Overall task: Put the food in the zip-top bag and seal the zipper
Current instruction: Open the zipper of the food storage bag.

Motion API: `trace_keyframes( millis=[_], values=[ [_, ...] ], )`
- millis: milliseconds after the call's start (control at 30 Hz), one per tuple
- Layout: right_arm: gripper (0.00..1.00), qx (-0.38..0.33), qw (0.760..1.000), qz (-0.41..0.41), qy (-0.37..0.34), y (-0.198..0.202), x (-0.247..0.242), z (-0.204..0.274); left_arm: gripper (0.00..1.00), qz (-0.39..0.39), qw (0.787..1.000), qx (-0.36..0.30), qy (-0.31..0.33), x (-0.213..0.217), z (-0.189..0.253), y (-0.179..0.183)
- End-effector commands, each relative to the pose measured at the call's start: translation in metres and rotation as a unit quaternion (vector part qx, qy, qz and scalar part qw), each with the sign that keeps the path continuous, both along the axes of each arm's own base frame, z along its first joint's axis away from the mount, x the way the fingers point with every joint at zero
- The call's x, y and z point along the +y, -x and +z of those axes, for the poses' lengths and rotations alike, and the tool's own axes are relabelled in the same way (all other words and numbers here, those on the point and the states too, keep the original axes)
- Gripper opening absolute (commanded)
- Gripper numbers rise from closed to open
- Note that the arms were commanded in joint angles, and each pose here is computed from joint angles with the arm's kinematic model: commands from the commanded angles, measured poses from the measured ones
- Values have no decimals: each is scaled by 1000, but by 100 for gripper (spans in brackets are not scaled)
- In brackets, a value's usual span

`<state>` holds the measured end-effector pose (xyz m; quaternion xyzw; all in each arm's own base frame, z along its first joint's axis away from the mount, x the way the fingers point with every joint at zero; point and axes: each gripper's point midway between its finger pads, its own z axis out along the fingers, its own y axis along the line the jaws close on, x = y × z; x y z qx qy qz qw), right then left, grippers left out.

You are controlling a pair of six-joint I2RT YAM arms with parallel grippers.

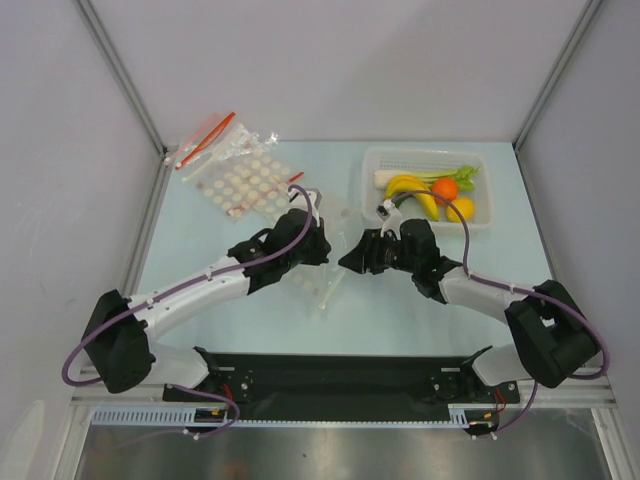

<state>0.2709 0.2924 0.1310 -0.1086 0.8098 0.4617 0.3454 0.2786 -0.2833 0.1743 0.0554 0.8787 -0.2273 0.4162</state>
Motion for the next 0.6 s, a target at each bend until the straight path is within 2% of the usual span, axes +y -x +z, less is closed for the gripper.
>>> trace_keyframes(
  millis=[0,167,400,500,533,567],
  values=[
    [52,-46,998,-13,-32,-7,0,28,0,-2,999,7,33,-8,4,-2],
    [59,-60,997,-33,-36,-7,-8,36,0,-4,999,18,37,-9,-1,-3],
    [59,-60,997,-39,-39,-9,-8,37,0,-42,997,42,46,-26,-10,3],
    [54,-50,997,-48,-27,-12,-9,30,0,-53,996,48,54,-30,-9,6],
    [44,-50,997,-55,-22,-15,-11,28,0,-54,996,47,54,-30,-9,6],
    [37,-44,997,-59,-17,-17,-11,24,0,-52,996,45,53,-29,-8,6]
  ],
)
